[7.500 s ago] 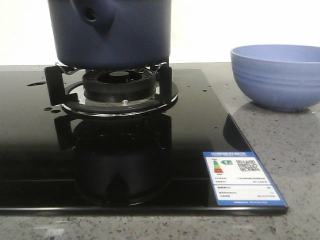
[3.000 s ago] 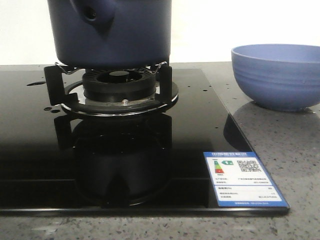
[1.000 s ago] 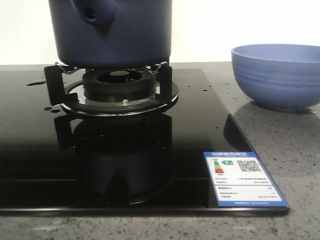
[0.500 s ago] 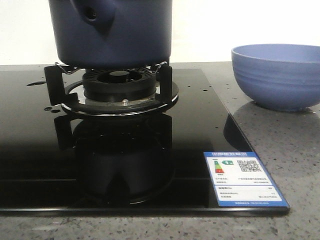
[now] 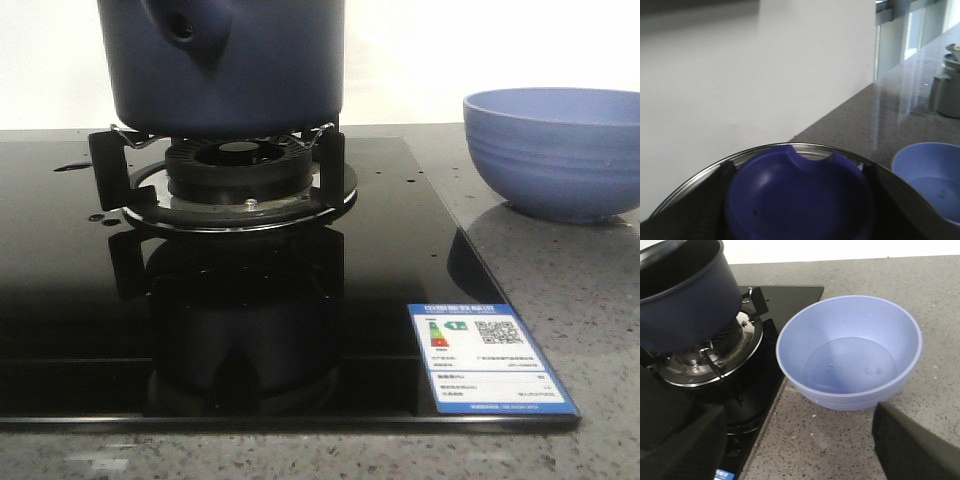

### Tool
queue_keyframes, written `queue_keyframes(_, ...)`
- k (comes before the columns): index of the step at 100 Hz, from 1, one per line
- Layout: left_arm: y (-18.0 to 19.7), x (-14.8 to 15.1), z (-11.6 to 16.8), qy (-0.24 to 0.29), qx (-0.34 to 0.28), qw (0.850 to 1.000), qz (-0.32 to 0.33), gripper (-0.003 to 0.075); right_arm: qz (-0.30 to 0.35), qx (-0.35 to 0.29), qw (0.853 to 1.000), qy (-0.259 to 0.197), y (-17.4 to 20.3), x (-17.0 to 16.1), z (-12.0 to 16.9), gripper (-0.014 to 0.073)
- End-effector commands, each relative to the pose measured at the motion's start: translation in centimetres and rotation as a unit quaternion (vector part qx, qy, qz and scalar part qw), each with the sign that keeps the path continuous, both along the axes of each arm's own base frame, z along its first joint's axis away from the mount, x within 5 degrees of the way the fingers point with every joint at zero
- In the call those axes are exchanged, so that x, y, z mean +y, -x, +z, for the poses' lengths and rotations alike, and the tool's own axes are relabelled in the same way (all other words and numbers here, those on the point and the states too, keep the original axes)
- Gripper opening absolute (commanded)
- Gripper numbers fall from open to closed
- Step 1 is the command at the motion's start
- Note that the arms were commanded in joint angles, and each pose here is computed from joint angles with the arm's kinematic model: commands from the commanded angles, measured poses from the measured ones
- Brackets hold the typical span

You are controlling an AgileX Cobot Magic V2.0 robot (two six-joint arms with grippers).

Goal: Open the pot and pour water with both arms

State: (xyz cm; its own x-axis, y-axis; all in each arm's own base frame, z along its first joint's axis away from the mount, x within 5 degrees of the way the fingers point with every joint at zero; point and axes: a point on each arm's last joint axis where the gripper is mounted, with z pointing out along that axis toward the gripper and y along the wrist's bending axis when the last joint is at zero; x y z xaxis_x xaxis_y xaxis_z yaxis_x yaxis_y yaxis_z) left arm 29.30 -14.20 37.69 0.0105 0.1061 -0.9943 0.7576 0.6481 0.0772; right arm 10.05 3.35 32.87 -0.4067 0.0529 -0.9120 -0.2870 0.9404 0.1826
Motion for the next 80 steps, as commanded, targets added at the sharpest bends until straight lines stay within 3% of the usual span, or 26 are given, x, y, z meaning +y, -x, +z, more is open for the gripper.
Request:
queue_keyframes(1,1.6,1.2,4.0,0.047,-0.045,0.998,0.021,0.0327,-0.005,-0.033,0.999,-0.006,-0.7,0.0,2.2,0.0542)
queue_keyframes(20,2.1,4.5,5.8,0.079,-0.048,0.993,0.076,0.0327,-0.010,0.004,1.000,0.027,-3.3,-0.1,3.9,0.0542)
queue_keyframes(44,2.7,9.4,7.2,0.114,-0.046,0.980,0.156,0.0327,-0.031,0.104,0.993,0.047,-9.0,-1.0,5.1,0.0542)
queue_keyframes(64,2.9,10.1,7.5,0.110,-0.050,0.978,0.172,0.0327,-0.063,0.181,0.980,0.055,-14.1,-3.2,5.0,0.0542)
queue_keyframes(80,2.8,10.3,7.4,0.101,-0.051,0.976,0.184,0.0327,-0.094,0.234,0.965,0.068,-16.9,-5.7,3.3,0.0542)
